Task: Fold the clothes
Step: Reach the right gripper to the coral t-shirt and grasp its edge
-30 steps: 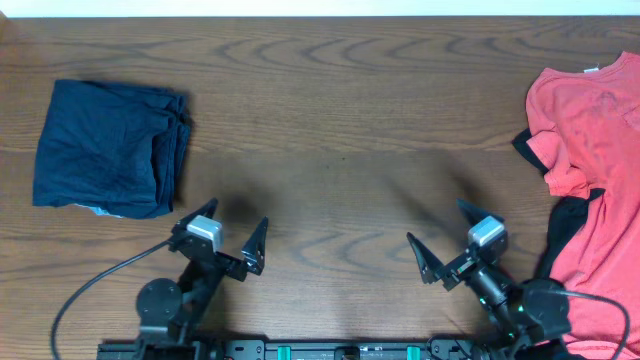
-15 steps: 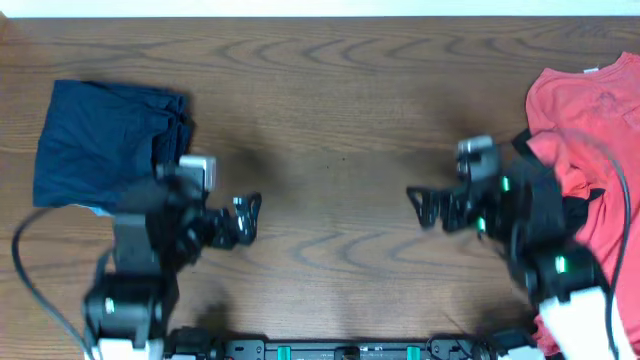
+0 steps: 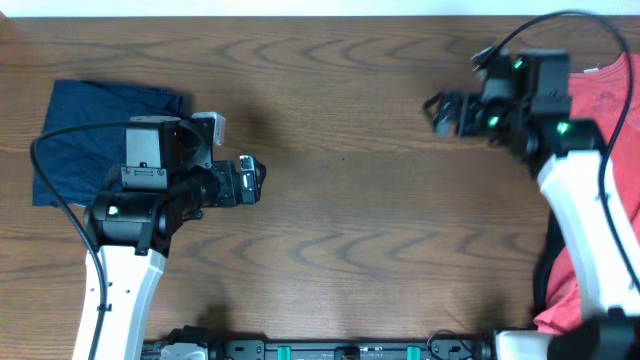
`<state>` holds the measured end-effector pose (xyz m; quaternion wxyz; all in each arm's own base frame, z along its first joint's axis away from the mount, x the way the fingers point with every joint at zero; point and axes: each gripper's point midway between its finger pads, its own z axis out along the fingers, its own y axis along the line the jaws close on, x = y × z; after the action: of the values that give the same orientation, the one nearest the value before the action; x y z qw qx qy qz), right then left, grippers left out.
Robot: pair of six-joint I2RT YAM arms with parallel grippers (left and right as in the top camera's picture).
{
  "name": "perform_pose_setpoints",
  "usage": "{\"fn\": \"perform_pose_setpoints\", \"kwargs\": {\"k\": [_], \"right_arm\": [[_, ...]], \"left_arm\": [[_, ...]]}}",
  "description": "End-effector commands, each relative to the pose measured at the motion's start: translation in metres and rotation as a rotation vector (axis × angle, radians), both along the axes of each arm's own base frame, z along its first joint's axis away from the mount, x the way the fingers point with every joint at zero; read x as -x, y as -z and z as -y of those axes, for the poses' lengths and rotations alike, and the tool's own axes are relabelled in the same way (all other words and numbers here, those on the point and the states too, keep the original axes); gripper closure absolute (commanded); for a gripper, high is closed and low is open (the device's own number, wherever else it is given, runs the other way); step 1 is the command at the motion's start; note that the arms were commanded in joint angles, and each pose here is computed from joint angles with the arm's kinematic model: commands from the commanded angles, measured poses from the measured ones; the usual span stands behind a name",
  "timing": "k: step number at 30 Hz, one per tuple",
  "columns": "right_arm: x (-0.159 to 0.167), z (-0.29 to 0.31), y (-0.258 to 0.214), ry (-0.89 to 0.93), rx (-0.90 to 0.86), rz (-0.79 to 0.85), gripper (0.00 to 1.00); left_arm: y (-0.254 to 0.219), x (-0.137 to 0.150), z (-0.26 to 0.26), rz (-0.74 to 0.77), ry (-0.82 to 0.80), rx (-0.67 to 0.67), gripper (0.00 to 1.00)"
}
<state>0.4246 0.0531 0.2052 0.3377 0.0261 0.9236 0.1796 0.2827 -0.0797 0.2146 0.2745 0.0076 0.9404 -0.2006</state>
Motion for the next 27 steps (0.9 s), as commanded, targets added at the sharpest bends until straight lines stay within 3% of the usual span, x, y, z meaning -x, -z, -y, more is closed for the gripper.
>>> {"fn": "perform_pose_setpoints", "kwargs": {"k": [1, 8, 19, 25, 27], "right_arm": [[-0.032, 0.062, 0.021, 0.197, 0.060, -0.017, 0.01], [-0.071, 0.147, 0.087, 0.387, 0.097, -0.031, 0.01], [-0.084, 0.205, 0.173, 0.491, 0.116, -0.083, 0.07], [-0.085, 0.210, 0.196, 0.498, 0.136, -0.101, 0.20], [-0.086, 0.211, 0.196, 0.490, 0.150, -0.097, 0.30]], "left_arm": [[-0.009, -0.002, 0.003, 0.019, 0.009, 0.023, 0.02], [-0.009, -0.001, 0.003, 0.015, 0.009, 0.023, 0.02], [-0.008, 0.000, 0.003, 0.012, 0.008, 0.022, 0.02], [-0.008, 0.000, 0.003, 0.009, 0.006, 0.025, 0.02], [-0.008, 0.000, 0.003, 0.010, 0.006, 0.024, 0.02]]}}
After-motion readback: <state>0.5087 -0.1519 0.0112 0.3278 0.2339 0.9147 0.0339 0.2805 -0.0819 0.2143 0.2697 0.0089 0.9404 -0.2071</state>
